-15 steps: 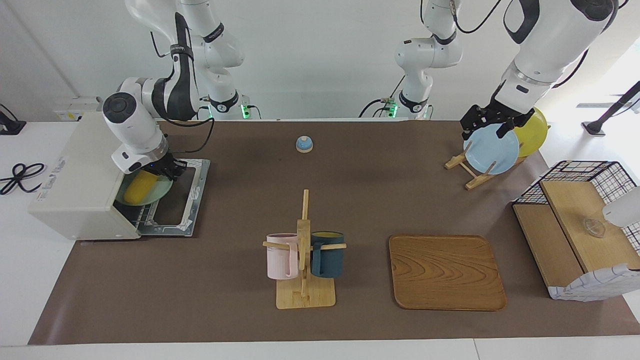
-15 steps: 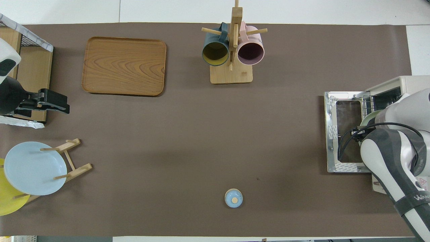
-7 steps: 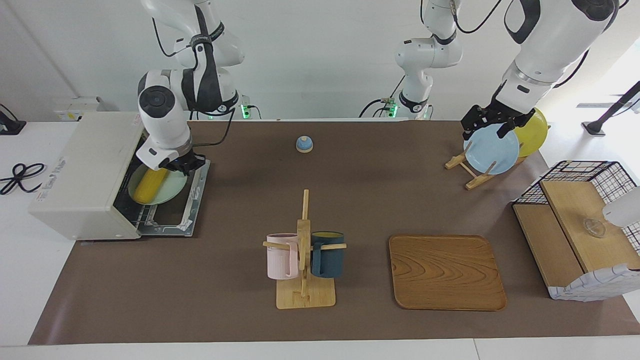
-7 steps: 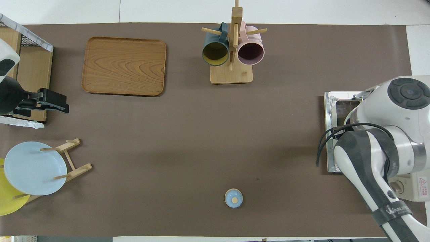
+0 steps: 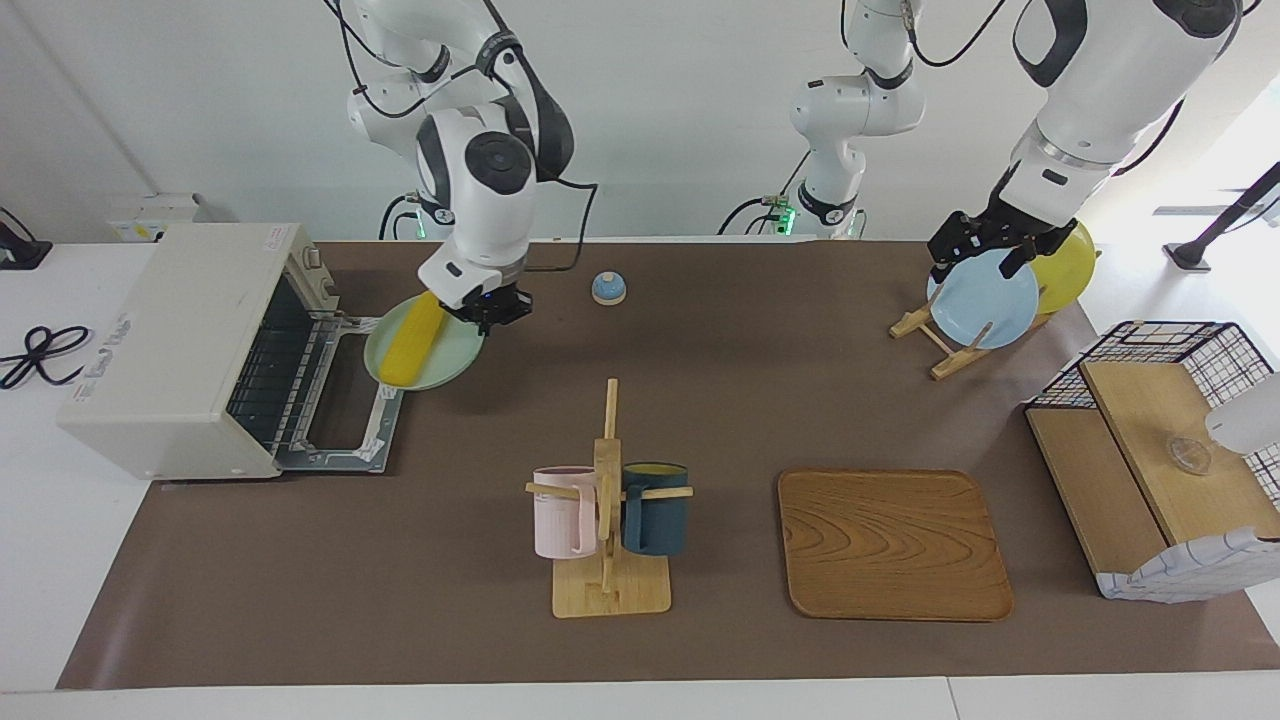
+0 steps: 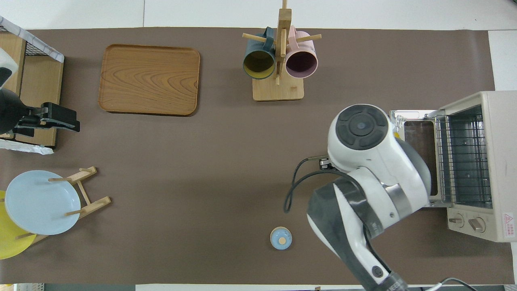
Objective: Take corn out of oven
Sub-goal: 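Pull the plate with corn out and carry it toward the table center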
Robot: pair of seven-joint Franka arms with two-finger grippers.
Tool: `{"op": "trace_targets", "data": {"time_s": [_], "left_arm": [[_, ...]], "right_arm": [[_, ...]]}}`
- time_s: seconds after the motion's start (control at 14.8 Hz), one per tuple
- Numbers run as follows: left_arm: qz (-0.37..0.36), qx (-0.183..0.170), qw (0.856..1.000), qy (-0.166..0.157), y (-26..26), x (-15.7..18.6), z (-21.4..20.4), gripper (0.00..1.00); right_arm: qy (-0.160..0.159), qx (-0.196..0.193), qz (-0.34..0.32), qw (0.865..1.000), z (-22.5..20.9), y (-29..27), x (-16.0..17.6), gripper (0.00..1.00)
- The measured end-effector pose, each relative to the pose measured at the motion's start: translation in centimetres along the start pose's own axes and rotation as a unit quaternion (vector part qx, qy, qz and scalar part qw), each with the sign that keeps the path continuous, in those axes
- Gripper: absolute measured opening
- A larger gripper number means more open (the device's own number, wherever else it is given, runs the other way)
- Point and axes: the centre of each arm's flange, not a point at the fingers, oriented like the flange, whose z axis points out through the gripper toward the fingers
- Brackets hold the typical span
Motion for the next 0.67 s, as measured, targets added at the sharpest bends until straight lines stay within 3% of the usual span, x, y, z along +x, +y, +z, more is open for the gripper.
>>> {"op": "trace_targets", "data": {"time_s": [0.2,0.4,0.67], "left_arm": [[-0.002,-0.002,1.000,0.018,-0.2,0.5,0.2,1.00],[0.002,-0.004,0.999,0.032,-0.3,1.1,1.4,1.00],[0.015,-0.003,0.999,0.035,-1.2,1.4,2.6,1.00]], "right_arm": [[0.012,0.018,0.037,0.999,-1.4,-9.1,0.0,0.02],[0.020,0.019,0.068,0.997,0.6,-17.5,0.3,0.02],[0.030,0.049,0.075,0.996,3.5,-20.7,1.9,0.02]]}}
